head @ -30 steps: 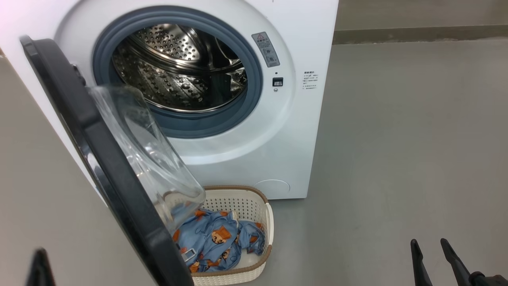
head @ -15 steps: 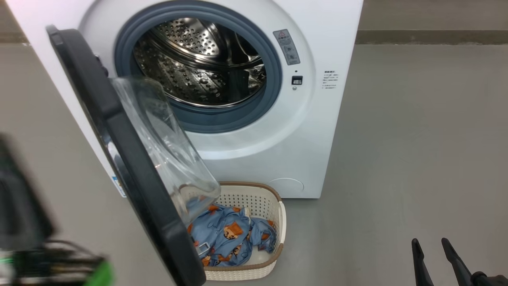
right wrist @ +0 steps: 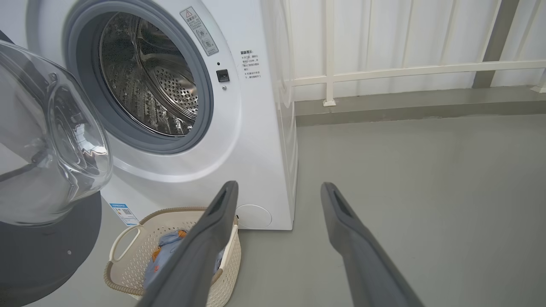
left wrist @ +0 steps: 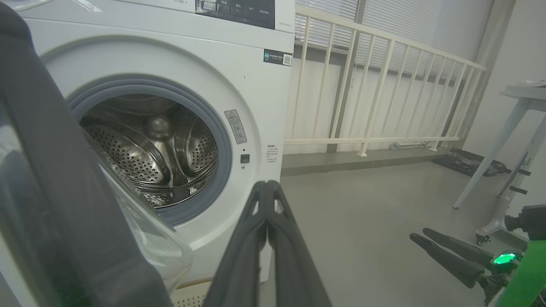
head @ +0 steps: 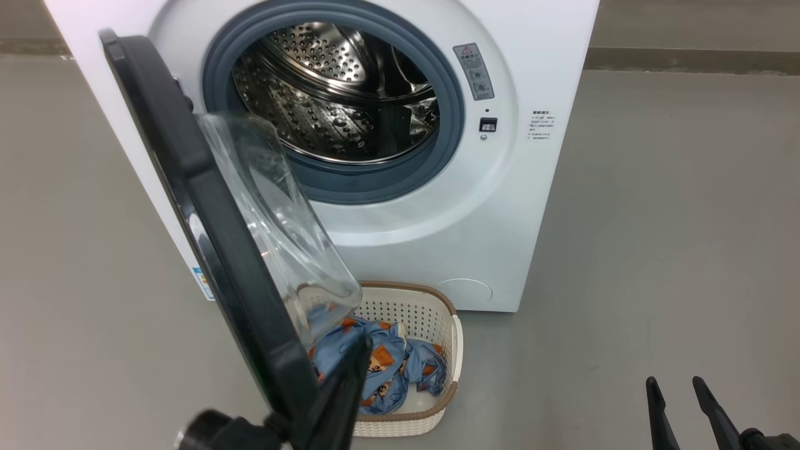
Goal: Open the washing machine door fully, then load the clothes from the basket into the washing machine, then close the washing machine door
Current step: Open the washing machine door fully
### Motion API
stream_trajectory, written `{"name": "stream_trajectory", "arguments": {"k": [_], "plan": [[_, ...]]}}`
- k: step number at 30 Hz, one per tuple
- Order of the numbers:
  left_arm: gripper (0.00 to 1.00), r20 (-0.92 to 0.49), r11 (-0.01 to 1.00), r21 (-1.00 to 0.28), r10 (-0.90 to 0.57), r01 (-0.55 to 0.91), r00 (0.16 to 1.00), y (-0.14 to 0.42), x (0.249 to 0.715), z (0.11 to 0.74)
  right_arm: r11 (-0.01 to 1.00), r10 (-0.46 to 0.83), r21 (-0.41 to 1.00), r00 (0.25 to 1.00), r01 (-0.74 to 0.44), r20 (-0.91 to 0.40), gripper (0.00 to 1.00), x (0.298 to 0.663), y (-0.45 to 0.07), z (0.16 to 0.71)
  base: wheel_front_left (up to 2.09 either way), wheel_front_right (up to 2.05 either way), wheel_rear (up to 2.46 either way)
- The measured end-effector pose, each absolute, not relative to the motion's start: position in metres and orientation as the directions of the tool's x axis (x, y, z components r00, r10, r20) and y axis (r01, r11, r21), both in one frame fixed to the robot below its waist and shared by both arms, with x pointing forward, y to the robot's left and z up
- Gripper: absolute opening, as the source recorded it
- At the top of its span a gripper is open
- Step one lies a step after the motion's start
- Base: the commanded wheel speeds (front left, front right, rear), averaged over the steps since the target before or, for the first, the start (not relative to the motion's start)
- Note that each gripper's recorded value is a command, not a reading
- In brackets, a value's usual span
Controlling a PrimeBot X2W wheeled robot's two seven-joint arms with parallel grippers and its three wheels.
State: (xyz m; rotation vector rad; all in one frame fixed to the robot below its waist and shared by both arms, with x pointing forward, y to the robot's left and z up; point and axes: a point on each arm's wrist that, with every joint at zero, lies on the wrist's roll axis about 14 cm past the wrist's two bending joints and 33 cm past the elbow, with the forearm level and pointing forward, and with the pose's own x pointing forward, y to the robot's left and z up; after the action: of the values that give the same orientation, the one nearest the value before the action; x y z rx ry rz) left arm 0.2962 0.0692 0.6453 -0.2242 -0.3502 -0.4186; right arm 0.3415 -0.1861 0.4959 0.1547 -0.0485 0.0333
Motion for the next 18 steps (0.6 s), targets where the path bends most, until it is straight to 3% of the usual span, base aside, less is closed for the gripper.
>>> {"name": "stream_trajectory", "arguments": {"k": [8, 18], "plan": [[0.0, 0.184, 0.884, -0.218, -0.38, 0.414, 0.907, 0.063, 0.296, 0.588, 0.987, 0.045, 0.155, 0.998, -0.05, 0.035, 1.0, 0.345, -0.181, 0.491, 0.0, 0.0, 0.0], [0.0, 0.058, 0.926, -0.281, -0.244, 0.251, 0.968, 0.087, 0.307, 0.547, 0.984, 0.066, 0.162, 0.998, -0.069, 0.022, 1.0, 0.346, -0.174, 0.487, 0.0, 0.0, 0.0]]}}
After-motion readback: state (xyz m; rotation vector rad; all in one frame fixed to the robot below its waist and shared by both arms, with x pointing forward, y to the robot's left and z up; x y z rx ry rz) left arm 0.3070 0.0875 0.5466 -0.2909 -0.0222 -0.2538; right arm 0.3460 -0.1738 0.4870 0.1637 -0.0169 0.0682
